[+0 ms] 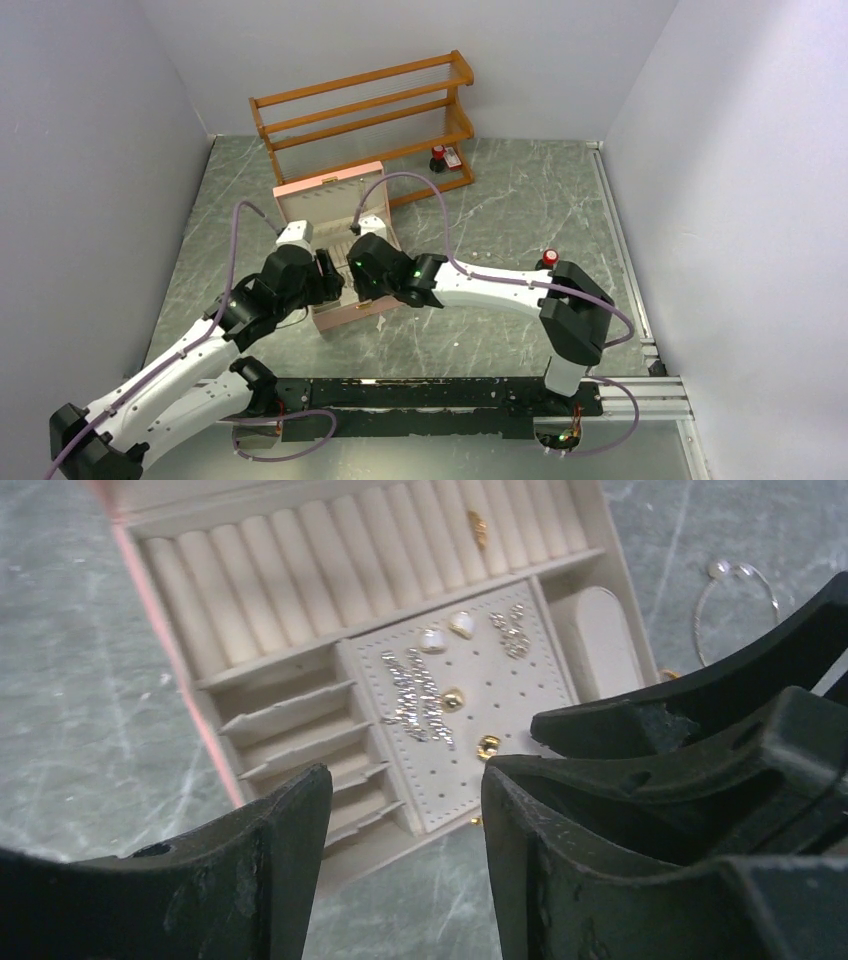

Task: Organize the mixed jewelry

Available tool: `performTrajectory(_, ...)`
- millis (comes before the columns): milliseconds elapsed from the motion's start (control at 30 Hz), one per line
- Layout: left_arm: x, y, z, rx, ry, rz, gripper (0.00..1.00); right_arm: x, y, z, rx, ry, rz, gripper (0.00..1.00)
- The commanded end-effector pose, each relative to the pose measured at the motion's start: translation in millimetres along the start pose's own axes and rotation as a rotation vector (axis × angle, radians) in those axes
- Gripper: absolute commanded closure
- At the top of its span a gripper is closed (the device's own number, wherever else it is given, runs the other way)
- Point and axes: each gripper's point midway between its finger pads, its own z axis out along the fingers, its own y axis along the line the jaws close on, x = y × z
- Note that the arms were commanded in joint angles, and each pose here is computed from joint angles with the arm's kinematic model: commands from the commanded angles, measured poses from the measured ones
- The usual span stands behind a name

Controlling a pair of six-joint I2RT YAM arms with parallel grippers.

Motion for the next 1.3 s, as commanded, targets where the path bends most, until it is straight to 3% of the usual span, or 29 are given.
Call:
performTrajectory(0, -1.0, -37.1, 2.2, 0.179, 0.038, 0.05, 0.38, -25.6, -2.4, -25.6, -0.008, -0.127, 0.096, 0.59)
performTrajectory(200, 19.3, -55.2, 17.2, 0.244, 0.172, 0.133, 0.4, -23.1, -40.1, -42.5, 0.055, -0.188, 0.255, 0.58)
performTrajectory(333, 25.1, -63.2, 24.4, 0.266, 0.211, 0.131, 0.51, -16.7, -56.8, -48.4, 0.041, -0.197, 0.325, 0.6)
performTrajectory(500, 23.0, -61.2, 30.6, 0.229, 0.212, 0.119, 0.67, -9.8, -66.3, -50.4, 0.053, -0.185, 0.328, 0.61)
performTrajectory(967, 26.2, -53.6, 39.3, 0.163, 0.247, 0.144, 0.75, -2.8, -74.5, -46.3, 0.056, -0.171, 0.333, 0.64)
performTrajectory(1200, 23.7, -54.3, 38.2, 0.167, 0.242, 0.155, 0.94, -1.8, -77.8, -47.6, 0.069, -0.172, 0.336, 0.65)
performTrajectory(1267, 24.6, -54.5, 38.1, 0.17, 0.247, 0.157, 0.95, -2.7, -77.8, -48.4, 0.067, -0.176, 0.339, 0.65)
